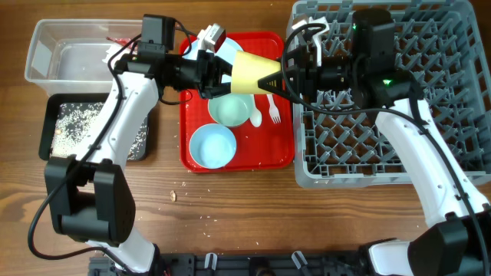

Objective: Sort waste into correct bins and load items into the dishwasher rack
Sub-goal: 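Hand the yellow cup from the left gripper to the right gripper, then place the yellow cup into the rack's front-left corner with the right gripper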

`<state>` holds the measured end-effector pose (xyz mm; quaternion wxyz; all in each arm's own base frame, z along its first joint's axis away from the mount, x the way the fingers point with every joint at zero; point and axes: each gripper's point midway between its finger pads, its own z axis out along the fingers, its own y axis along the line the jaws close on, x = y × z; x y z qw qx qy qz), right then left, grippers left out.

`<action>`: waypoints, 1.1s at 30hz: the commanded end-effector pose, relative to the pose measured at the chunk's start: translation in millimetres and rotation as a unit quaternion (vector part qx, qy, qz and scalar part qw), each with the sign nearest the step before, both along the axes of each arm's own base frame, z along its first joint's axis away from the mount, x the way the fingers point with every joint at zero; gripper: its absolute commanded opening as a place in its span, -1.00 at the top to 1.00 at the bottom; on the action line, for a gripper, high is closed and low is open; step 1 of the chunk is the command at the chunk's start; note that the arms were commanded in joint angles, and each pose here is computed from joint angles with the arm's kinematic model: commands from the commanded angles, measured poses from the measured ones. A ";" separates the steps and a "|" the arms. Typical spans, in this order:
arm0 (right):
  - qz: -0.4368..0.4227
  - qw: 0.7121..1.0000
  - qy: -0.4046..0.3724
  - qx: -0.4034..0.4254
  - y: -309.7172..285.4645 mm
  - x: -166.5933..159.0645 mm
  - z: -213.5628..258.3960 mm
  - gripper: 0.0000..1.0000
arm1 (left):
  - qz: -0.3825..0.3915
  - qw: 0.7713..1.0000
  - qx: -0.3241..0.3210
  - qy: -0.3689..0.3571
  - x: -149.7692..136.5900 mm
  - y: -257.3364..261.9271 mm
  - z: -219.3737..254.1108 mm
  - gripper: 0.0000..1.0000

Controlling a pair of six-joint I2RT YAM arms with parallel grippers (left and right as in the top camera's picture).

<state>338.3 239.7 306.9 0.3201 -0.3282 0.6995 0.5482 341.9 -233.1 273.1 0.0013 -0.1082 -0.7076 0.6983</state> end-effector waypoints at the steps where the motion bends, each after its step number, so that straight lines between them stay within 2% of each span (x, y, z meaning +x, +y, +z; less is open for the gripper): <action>1: 0.001 1.000 0.009 0.000 -0.1 2.5 -5.1 0.33 | -0.003 1.000 -0.004 -0.018 -3.5 -1.1 11.2 0.35; 6: -0.032 0.999 0.019 -0.002 -23.4 15.5 -6.6 0.39 | 0.001 1.000 0.002 -0.019 -2.0 -1.3 9.1 0.28; 12: -0.122 0.990 0.074 -0.017 -87.8 37.7 -23.6 0.40 | 0.015 0.999 0.021 -0.022 3.0 -1.5 2.4 0.19; 14: -0.202 0.970 0.116 -0.067 -119.9 47.4 -46.2 0.38 | 0.046 0.996 0.066 -0.030 14.1 -0.8 -12.7 0.19; 17: -0.247 0.954 0.129 -0.110 -134.1 45.9 -55.2 0.39 | 0.085 0.988 0.124 -0.033 27.2 3.4 -32.6 0.18; 20: -0.305 0.930 0.128 -0.158 -151.5 37.1 -51.9 0.37 | 0.164 0.951 0.261 -0.022 48.4 26.2 -78.7 0.14; 23: -0.382 0.889 0.154 -0.200 -175.1 26.1 -51.5 0.37 | 0.216 0.901 0.376 -0.008 56.3 57.1 -113.4 0.14; 25: -0.427 0.855 0.181 -0.234 -192.4 13.9 -58.9 0.37 | 0.236 0.871 0.430 -0.004 57.5 75.1 -127.6 0.13; 28: -0.457 0.813 0.218 -0.287 -208.0 -3.5 -77.1 0.38 | 0.252 0.845 0.471 -0.004 59.0 90.4 -136.7 0.11; 30: -0.464 0.791 0.236 -0.322 -210.3 -14.5 -88.0 0.37 | 0.258 0.836 0.484 -0.005 60.1 95.7 -139.2 0.10; 33: -0.446 0.783 0.246 -0.357 -193.2 -28.9 -96.2 0.35 | 0.259 0.835 0.485 -0.005 60.2 96.2 -139.4 0.10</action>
